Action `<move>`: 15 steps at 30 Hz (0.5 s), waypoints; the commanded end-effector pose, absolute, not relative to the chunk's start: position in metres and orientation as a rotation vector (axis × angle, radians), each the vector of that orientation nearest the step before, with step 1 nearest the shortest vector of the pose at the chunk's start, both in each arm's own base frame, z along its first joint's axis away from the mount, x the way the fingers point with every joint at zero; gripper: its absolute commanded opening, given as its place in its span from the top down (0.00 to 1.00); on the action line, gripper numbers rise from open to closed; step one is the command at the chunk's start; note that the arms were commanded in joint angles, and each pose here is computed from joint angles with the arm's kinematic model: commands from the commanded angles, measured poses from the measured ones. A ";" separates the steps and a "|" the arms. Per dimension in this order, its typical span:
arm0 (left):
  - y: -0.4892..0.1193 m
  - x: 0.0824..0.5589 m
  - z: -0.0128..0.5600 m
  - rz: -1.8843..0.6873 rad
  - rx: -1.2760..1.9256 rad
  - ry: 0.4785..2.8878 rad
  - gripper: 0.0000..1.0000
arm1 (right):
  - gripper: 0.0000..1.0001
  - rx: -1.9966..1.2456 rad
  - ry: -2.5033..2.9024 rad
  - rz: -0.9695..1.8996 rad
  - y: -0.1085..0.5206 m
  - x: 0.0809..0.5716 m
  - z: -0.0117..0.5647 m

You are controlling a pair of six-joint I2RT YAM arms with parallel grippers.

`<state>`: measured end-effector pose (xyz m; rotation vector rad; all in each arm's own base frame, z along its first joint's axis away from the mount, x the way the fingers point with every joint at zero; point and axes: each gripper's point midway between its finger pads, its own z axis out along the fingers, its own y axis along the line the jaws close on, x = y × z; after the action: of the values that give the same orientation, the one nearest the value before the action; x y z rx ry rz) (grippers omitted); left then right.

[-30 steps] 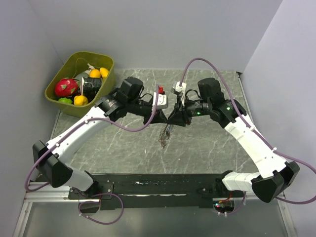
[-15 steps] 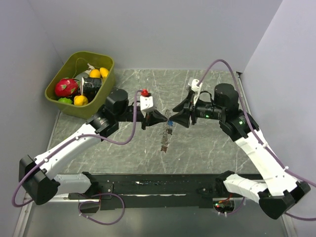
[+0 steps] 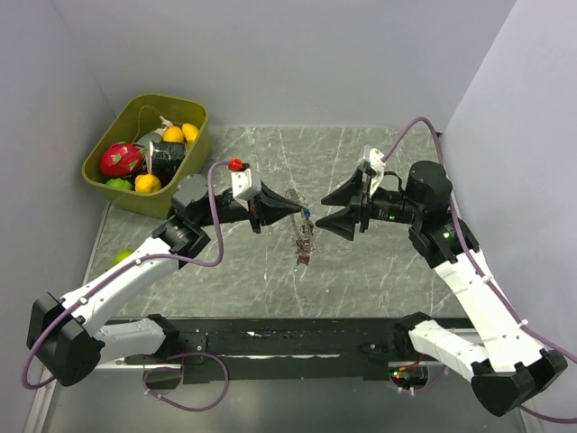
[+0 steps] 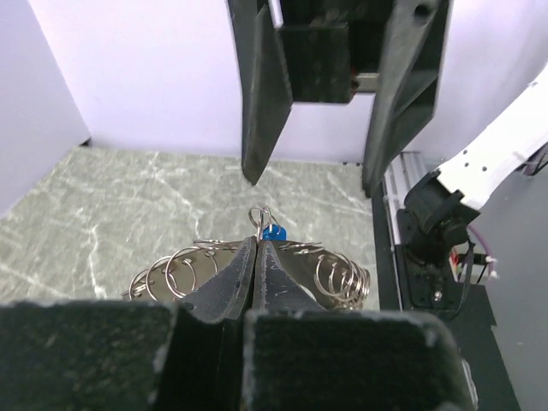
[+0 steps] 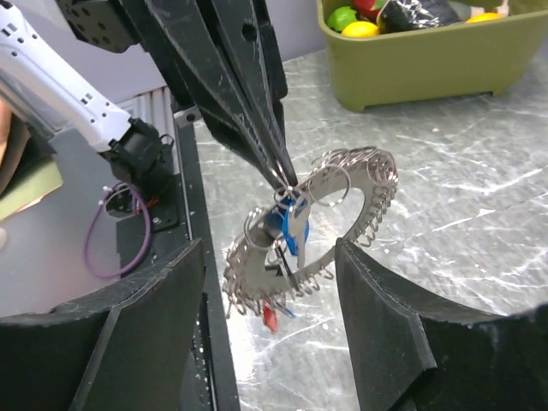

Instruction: Put the keys on the keyring

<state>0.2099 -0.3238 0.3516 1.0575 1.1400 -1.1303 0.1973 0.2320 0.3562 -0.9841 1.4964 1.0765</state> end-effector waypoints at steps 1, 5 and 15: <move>-0.317 0.192 0.397 -1.162 1.051 0.955 0.99 | 0.31 -0.999 1.461 1.095 0.236 0.199 0.361; -0.319 0.190 0.397 -1.174 1.066 0.955 0.99 | 0.29 -0.960 1.479 1.095 0.237 0.208 0.359; -0.322 0.190 0.396 -1.191 1.088 0.973 0.99 | 0.25 -0.953 1.471 1.141 0.246 0.212 0.360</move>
<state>0.1976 -0.3244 0.3593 1.0819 1.0956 -1.1988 0.2133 0.2406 0.3455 -0.9326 1.5478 1.1295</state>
